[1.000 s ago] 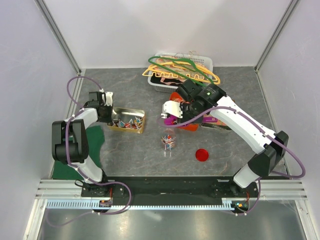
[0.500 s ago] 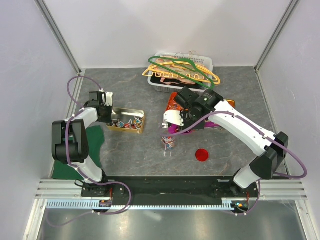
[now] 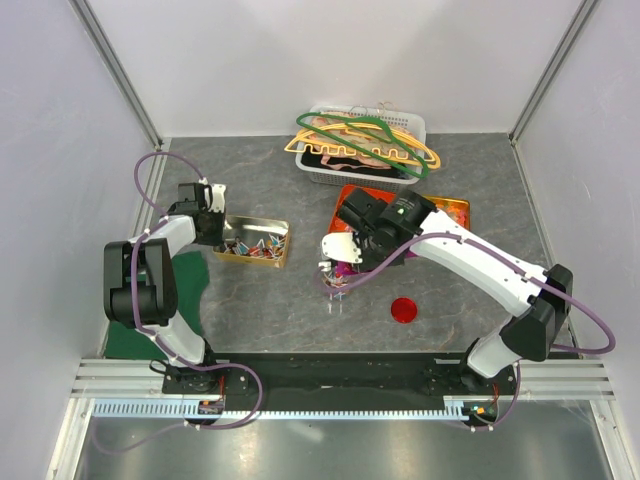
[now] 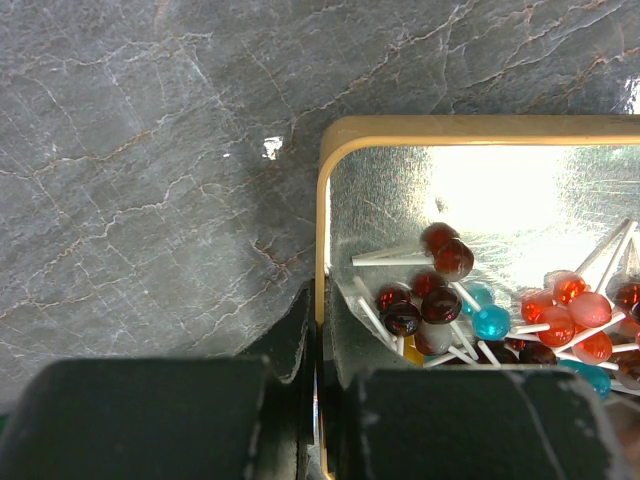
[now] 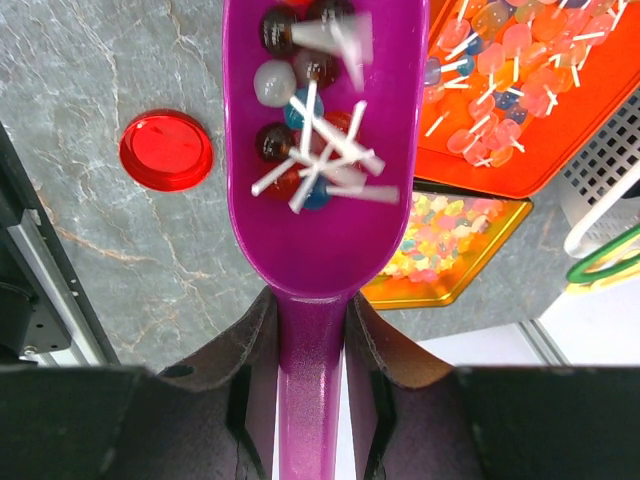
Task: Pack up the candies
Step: Place the fake candies in the packing bottle.
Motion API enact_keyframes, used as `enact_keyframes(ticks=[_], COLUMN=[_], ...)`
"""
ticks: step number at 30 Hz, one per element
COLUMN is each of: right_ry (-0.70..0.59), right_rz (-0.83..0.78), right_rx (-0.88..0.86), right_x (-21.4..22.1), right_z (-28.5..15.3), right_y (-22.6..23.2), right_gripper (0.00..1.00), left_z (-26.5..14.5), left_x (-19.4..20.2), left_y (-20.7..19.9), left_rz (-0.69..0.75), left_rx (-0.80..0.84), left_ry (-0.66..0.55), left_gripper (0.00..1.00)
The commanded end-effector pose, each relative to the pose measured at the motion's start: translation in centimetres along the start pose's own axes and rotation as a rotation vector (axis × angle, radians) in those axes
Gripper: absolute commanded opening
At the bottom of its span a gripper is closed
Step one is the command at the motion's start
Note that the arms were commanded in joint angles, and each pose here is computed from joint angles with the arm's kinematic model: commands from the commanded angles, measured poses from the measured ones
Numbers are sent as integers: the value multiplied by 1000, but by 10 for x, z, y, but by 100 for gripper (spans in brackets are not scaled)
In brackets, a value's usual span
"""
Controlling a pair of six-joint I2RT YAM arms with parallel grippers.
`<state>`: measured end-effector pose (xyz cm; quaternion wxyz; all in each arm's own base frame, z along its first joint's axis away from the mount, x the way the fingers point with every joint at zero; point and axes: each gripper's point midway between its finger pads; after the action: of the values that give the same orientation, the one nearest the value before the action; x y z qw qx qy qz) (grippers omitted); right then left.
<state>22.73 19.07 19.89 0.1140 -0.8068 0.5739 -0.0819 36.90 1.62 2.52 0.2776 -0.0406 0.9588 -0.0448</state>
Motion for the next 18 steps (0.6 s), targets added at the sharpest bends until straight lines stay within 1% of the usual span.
enact_keyframes(ticks=[1, 18], right_ry=[87, 159], right_rz=[-23, -30], right_rx=[-31, 14], right_x=[19, 31], right_z=[-13, -20], right_y=[18, 12], right_gripper=[0, 0], left_z=[-5, -8], left_x=[-22, -24], left_y=[0, 0], left_rz=[2, 3], left_rx=[-4, -5], left_ry=[-58, -68], left_gripper=[2, 2])
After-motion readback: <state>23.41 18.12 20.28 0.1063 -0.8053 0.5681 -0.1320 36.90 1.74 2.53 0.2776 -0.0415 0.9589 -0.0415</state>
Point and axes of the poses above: each gripper's point midway between its finger pads, its own z axis out along the fingers, its own y axis along the line the jaws close on, x = y × z, and after that the axes turned 13 degrees about -z, right-handed
